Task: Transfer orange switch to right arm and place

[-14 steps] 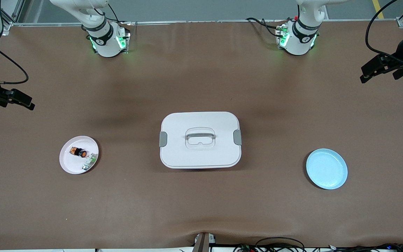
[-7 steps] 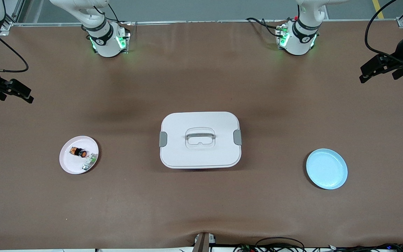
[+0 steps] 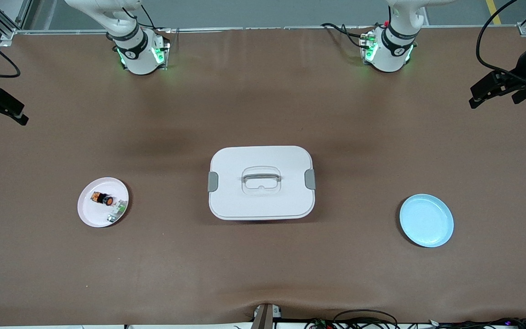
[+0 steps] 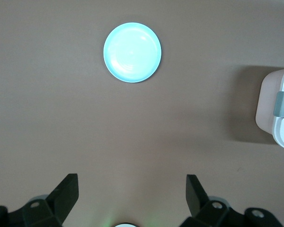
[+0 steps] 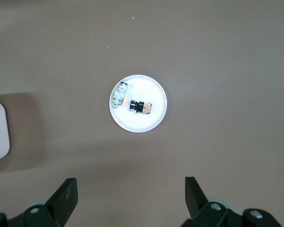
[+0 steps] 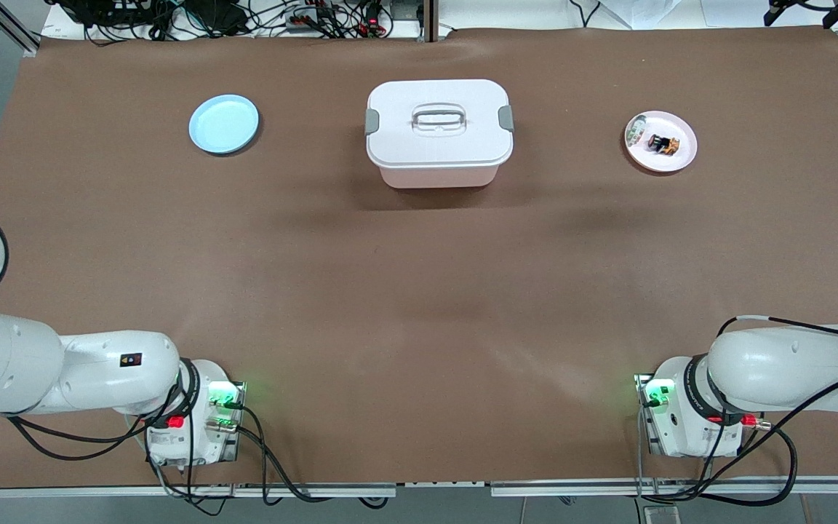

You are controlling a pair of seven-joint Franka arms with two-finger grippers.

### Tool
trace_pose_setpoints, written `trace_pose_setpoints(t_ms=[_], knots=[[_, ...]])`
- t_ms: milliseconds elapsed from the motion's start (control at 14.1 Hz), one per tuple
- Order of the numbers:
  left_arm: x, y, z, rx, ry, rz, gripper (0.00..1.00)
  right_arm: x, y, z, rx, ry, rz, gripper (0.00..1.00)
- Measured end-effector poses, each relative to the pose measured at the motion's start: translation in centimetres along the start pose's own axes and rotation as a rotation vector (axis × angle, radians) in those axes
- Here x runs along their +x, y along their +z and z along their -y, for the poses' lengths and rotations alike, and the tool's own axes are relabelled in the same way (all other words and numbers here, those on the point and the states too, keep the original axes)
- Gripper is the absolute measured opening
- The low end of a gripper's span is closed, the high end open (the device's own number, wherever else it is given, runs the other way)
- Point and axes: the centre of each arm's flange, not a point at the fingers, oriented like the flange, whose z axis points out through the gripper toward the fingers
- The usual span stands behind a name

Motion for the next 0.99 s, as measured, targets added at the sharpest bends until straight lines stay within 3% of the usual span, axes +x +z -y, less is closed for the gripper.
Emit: trace_pose_setpoints(t_ms=[992], knots=[[-0.1, -0.1, -0.6, 0.000, 0.018, -0.003, 1.00, 2.5, 0.1, 0.1, -0.005, -0.001, 0.023, 1.00]])
